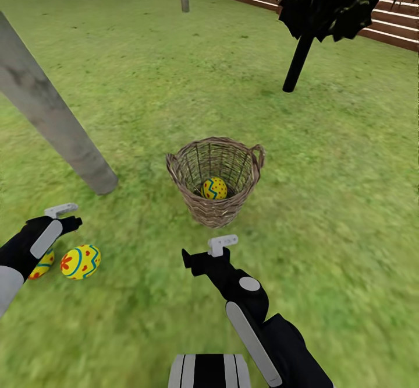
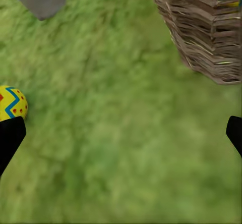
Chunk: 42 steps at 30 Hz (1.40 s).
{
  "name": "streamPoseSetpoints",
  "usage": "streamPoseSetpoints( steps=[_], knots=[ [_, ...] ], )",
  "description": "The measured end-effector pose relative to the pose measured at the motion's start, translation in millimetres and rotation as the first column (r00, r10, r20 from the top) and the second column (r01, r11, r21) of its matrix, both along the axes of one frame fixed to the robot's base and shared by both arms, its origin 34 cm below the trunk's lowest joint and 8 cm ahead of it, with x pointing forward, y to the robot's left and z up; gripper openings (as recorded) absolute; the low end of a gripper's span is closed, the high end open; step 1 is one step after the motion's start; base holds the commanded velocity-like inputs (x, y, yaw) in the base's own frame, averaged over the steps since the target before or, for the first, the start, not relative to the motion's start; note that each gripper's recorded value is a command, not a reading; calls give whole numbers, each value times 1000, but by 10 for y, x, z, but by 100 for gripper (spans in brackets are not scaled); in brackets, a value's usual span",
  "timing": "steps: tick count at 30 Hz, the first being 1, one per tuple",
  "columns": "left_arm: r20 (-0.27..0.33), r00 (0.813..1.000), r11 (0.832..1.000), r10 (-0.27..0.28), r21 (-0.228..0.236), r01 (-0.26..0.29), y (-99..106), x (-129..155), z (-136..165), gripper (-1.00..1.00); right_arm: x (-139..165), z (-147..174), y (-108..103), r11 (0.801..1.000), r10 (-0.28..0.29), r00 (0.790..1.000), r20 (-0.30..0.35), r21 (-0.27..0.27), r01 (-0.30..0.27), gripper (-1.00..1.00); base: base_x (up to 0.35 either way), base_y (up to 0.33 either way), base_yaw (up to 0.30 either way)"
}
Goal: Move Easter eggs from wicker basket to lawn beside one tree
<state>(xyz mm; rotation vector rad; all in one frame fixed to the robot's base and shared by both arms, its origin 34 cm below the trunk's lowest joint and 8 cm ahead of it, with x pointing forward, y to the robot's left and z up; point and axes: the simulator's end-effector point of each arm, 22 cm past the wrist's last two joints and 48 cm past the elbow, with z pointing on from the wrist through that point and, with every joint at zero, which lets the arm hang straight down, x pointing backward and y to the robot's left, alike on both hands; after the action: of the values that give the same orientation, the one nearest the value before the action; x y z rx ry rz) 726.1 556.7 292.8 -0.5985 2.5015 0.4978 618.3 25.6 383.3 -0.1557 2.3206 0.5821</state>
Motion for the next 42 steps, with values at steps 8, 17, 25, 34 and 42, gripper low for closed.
streamPoseSetpoints(
  steps=[8, 17, 25, 34, 42],
  knots=[
    [-177, 984, 997, -21, -79, 7, -143, -320, -9, 100, 30, 183, 2, 1000, 1, 999, 33, -1, -1, 100, 0, 0, 0],
    [-273, 960, 991, -59, -129, 24, -284, -468, 4, 100, 34, 226, 6, 1000, 3, 999, 41, -2, -3, 100, 0, 0, 0],
    [-180, 973, 984, -145, -127, 123, -522, -59, 359, 100, 34, 228, 7, 1000, 3, 999, 41, -2, -3, 100, 0, 0, 0],
    [-125, 973, 978, -193, -111, 179, -664, 144, 549, 100, 37, 228, 3, 1000, 2, 999, 41, -2, -2, 100, 0, -6, 0],
    [-101, 970, 971, -222, -109, 211, -762, 201, 624, 100, 34, 226, 6, 1000, 2, 999, 41, -2, -2, 100, 0, -58, 0]
  ],
)
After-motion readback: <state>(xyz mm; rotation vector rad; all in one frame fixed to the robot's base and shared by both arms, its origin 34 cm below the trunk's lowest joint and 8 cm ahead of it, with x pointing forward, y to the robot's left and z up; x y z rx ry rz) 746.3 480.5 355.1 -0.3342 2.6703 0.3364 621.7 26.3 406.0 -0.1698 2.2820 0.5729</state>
